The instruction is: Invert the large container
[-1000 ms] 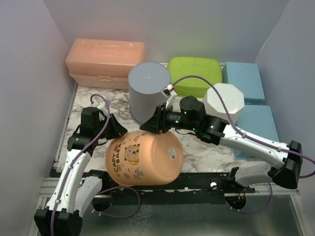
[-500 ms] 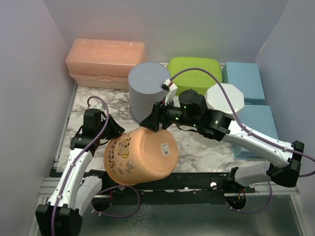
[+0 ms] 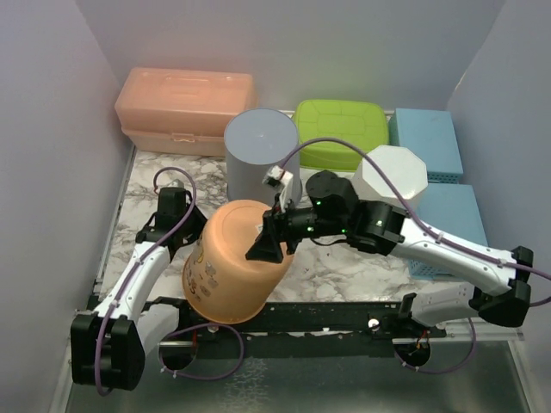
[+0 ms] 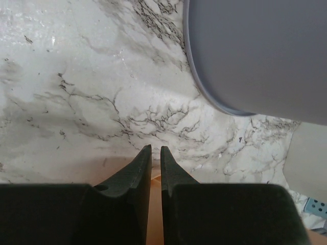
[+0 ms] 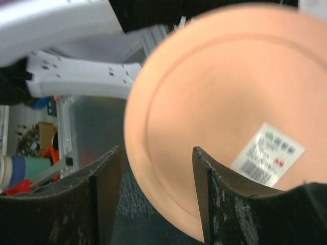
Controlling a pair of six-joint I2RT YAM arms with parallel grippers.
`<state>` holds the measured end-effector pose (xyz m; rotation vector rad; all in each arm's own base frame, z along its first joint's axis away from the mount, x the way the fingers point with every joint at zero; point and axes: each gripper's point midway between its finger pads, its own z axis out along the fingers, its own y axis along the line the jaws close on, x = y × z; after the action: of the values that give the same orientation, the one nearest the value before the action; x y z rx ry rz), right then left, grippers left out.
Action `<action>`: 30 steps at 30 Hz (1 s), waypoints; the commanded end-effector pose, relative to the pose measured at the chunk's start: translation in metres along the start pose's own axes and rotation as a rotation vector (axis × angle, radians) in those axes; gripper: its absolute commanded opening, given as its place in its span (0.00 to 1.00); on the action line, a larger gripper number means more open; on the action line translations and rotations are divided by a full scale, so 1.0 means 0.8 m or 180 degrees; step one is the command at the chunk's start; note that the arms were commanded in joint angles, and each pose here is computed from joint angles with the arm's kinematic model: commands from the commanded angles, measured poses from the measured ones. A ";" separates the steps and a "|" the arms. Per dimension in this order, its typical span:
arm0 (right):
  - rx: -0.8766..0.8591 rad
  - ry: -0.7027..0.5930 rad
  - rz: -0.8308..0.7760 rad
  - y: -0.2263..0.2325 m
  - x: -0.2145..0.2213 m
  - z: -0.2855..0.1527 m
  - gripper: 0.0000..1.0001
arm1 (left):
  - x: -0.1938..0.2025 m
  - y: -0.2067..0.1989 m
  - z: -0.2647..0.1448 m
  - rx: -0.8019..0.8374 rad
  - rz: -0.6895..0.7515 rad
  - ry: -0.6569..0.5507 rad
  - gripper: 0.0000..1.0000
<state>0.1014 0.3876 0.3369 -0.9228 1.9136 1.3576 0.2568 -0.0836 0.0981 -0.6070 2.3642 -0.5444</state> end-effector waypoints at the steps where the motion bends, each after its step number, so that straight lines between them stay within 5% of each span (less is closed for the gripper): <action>1: 0.0391 0.0706 0.0025 -0.035 0.076 0.037 0.59 | -0.032 -0.008 0.017 -0.0005 -0.0058 -0.0289 0.14; 10: 0.1298 0.0868 -0.0101 -0.105 0.096 0.055 0.60 | -0.058 -0.023 0.031 0.0050 -0.0106 -0.0428 0.19; 15: 0.0879 0.0662 -0.0374 -0.062 0.074 0.043 0.63 | -0.074 -0.047 0.018 0.0224 -0.0040 -0.0465 0.30; 18: 0.0732 0.0529 -0.0830 -0.033 0.068 0.044 0.74 | -0.081 -0.055 0.007 0.0254 0.0004 -0.0489 0.38; 22: 0.1273 0.0636 -0.1497 -0.051 0.068 0.049 0.94 | -0.097 -0.067 -0.016 0.0286 0.0129 -0.0557 0.45; 30: 0.1482 0.0429 -0.2387 -0.032 0.058 0.088 1.00 | -0.135 -0.054 -0.069 0.0024 0.0247 -0.0832 0.58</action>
<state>0.0823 0.4366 0.2705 -1.2874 1.7082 0.6141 0.3213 -0.0723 0.1941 -0.5452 2.1352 -0.5112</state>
